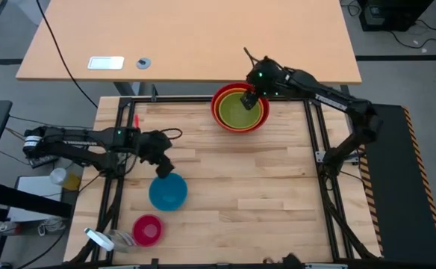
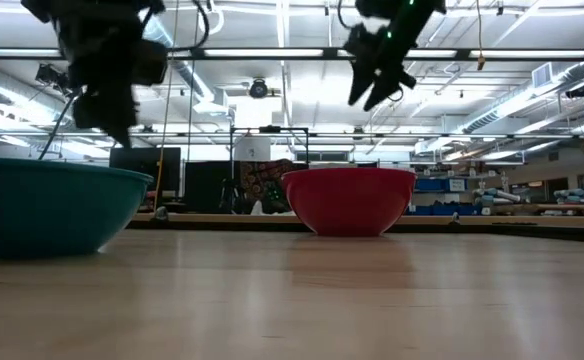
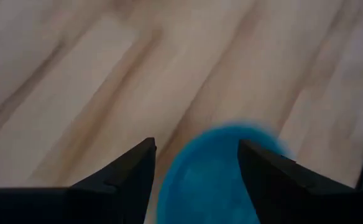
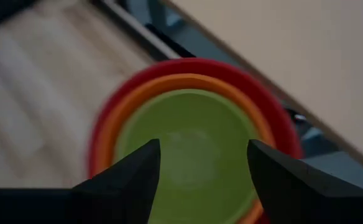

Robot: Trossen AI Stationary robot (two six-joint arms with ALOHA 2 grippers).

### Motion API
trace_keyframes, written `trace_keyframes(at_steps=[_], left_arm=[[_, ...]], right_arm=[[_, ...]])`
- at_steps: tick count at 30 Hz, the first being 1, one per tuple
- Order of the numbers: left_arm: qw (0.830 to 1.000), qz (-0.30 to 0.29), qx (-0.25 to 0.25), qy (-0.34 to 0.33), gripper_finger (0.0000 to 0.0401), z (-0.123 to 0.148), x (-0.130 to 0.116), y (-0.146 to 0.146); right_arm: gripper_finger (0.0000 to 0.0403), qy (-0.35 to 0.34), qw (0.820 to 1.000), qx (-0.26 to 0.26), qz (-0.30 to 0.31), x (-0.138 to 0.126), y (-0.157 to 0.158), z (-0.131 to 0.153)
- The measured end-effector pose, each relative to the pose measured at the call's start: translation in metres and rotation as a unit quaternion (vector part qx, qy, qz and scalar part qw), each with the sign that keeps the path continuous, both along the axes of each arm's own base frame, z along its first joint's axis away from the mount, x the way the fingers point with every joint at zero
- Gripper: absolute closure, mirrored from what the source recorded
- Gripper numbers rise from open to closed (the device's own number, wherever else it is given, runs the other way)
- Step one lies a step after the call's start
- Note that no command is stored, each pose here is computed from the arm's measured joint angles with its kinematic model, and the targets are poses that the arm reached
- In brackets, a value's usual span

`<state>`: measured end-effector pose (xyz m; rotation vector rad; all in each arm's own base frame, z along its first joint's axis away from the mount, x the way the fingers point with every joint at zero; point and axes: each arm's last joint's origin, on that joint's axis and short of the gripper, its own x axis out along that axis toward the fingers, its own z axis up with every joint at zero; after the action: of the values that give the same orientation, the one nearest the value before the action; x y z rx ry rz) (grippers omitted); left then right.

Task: Nest bowls inside each other
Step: Stack the blue bowl on top of the green bowl

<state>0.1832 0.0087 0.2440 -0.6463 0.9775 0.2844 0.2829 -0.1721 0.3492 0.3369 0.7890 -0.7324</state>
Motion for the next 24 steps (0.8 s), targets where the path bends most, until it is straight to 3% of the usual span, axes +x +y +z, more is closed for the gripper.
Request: trace_keyframes(at_steps=[7,12,18,24], left_arm=[[0.985,-0.104,-0.05,0.125,0.017,-0.022,-0.005,-0.002],[0.972,-0.142,-0.058,0.18,0.017,-0.035,-0.001,-0.008],[0.964,-0.148,-0.03,0.217,0.017,-0.05,0.009,-0.01],[0.973,-0.121,0.003,0.194,0.017,-0.06,0.027,-0.01]], right_arm=[[0.0157,-0.027,0.996,0.014,0.078,0.022,0.065,0.009],[0.0157,-0.024,0.994,0.023,0.099,0.037,0.097,0.002],[0.0157,-0.017,0.991,0.024,0.128,0.051,0.124,-0.007],[0.0157,-0.016,0.991,0.023,0.133,0.056,0.134,-0.011]])
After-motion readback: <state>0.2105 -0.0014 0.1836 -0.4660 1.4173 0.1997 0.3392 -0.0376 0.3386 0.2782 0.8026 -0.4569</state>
